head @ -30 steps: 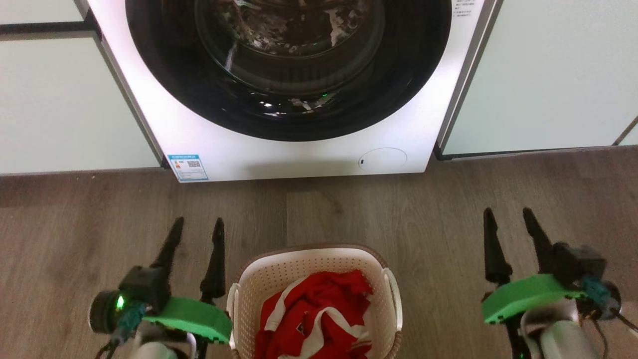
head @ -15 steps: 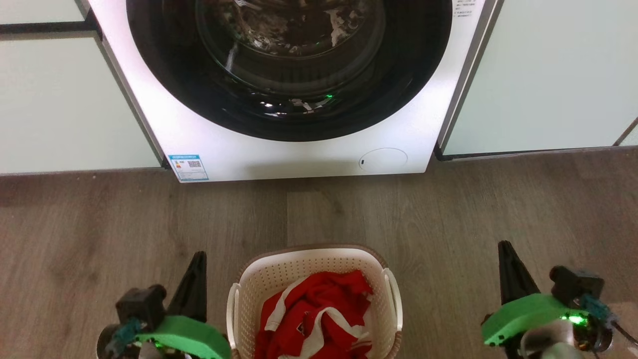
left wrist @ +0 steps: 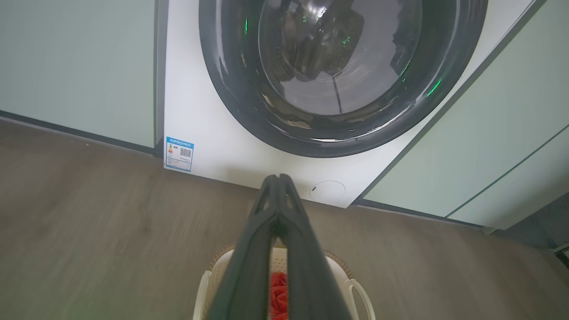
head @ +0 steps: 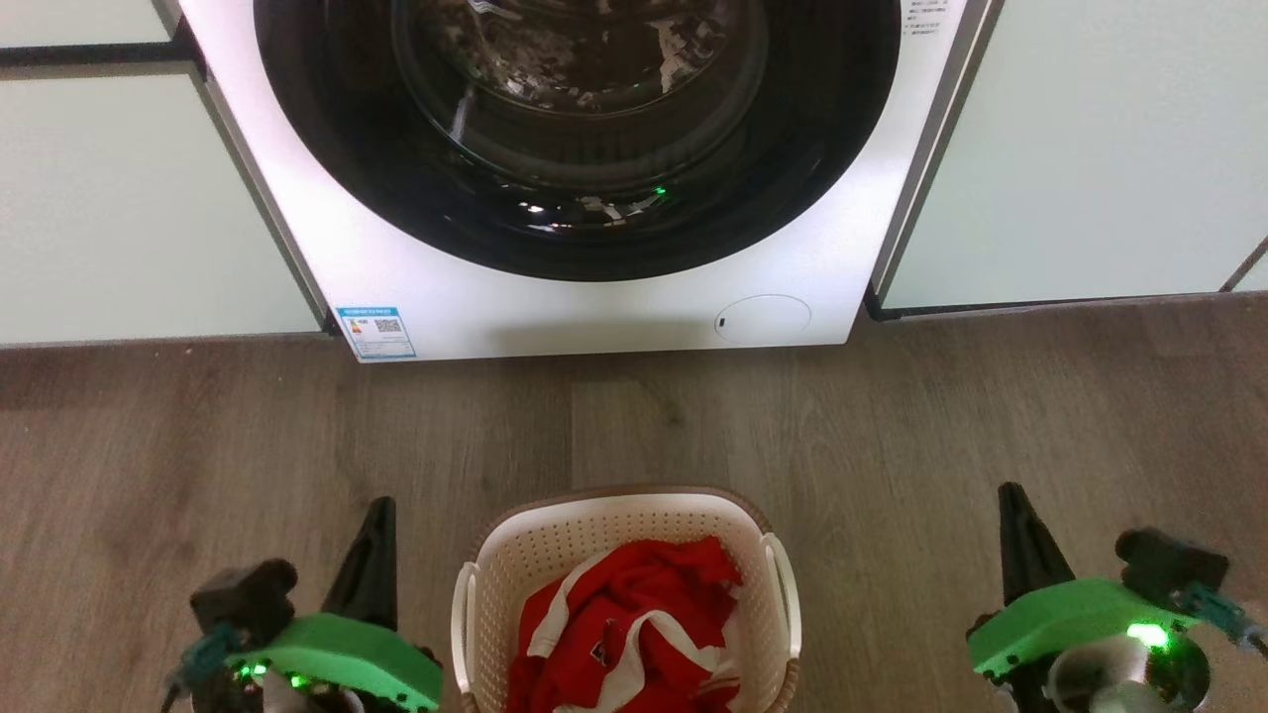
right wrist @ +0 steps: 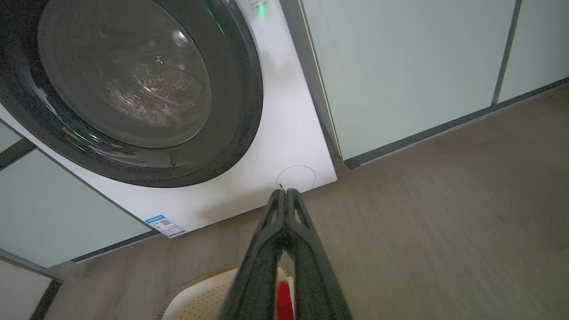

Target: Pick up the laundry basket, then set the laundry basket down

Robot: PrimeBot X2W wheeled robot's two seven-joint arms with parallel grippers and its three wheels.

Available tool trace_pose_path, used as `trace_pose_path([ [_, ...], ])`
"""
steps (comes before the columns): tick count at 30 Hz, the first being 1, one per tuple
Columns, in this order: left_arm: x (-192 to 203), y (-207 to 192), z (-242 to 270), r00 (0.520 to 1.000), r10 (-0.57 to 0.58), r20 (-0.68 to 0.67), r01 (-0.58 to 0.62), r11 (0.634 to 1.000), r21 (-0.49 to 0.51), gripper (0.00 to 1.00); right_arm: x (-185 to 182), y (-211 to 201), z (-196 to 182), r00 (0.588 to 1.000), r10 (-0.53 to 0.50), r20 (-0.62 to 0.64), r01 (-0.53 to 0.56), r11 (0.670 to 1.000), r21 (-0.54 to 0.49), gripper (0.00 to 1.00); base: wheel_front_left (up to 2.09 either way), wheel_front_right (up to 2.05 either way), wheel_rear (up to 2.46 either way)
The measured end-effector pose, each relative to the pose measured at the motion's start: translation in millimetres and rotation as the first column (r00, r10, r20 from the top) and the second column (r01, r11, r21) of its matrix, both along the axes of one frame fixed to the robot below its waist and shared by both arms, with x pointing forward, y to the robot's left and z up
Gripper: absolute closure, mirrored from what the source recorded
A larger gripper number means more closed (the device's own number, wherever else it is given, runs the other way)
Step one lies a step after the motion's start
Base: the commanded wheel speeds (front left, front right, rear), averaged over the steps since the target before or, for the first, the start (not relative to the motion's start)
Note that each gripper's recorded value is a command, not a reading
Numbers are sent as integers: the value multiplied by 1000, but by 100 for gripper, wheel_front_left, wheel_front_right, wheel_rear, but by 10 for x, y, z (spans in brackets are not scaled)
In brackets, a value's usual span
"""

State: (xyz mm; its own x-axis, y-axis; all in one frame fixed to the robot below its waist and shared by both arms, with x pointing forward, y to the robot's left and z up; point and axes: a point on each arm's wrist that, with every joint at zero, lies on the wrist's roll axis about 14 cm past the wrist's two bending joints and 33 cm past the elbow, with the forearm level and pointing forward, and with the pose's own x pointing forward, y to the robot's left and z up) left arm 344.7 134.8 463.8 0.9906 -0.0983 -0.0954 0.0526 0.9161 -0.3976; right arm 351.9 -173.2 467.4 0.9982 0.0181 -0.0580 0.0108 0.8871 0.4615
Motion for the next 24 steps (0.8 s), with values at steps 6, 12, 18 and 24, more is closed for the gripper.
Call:
trace_pose_path([
  [6, 5, 50, -32, 999, 22, -26, -24, 998, -66, 100, 3, -26, -16, 1000, -15, -14, 16, 998, 64, 100, 0, 0, 0],
  [12, 50, 64, -9, 999, 31, -32, -35, 990, -133, 100, 9, -52, -30, 999, -28, -28, 32, 991, 129, 100, 0, 0, 0],
  [18, 47, 91, -38, 998, 41, -57, -52, 979, -199, 100, 13, -90, -37, 998, -45, -38, 52, 980, 191, 100, 0, 0, 0],
  [24, 52, 156, -62, 995, 65, -81, -84, 961, -262, 100, 47, -107, -22, 998, -54, -43, 63, 965, 254, 100, 0, 0, 0],
])
